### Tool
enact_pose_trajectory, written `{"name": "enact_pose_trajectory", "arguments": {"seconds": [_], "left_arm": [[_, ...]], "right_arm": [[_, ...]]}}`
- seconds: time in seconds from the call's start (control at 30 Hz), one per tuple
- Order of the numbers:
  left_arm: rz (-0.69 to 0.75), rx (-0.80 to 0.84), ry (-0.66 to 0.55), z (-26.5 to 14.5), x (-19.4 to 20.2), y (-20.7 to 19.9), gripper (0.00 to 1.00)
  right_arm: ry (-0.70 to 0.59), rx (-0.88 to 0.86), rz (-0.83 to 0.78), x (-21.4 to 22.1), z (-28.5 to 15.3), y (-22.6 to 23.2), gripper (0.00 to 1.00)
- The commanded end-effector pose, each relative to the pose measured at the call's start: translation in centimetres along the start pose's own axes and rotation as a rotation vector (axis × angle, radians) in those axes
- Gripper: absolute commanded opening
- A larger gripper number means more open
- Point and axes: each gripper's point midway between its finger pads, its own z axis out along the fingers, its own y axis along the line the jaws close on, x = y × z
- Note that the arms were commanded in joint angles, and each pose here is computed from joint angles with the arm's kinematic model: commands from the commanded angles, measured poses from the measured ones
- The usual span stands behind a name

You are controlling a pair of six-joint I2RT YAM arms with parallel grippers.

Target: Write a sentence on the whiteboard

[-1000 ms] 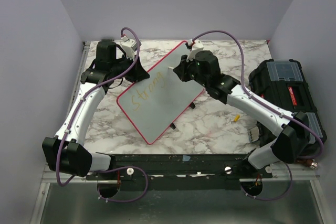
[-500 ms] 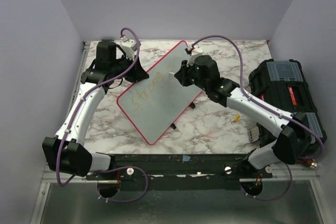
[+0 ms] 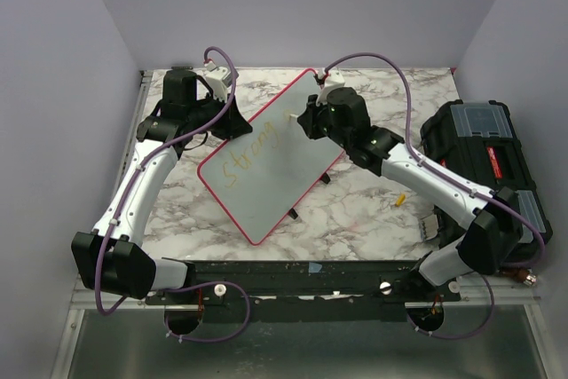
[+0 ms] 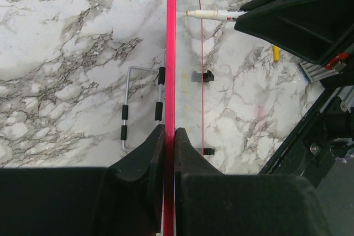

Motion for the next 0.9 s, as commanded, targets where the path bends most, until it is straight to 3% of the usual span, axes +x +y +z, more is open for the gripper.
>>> {"name": "enact_pose_trajectory", "arguments": {"seconds": [0.0, 0.37, 0.87], "left_arm": [[0.051, 0.038, 0.01, 0.1, 0.4, -0.8, 0.0], [0.052, 0.034, 0.009, 0.1, 0.4, -0.7, 0.0], [0.052, 0.031, 0.011, 0.1, 0.5, -0.7, 0.0]], "right_arm": [[-0.007, 0.017, -0.008, -0.7, 0.6, 0.0, 0.01], [-0.019, -0.032, 0.014, -1.6, 0.8, 1.2, 0.01], [0.039, -0.006, 0.021, 1.8, 0.4, 0.0, 0.01]]}}
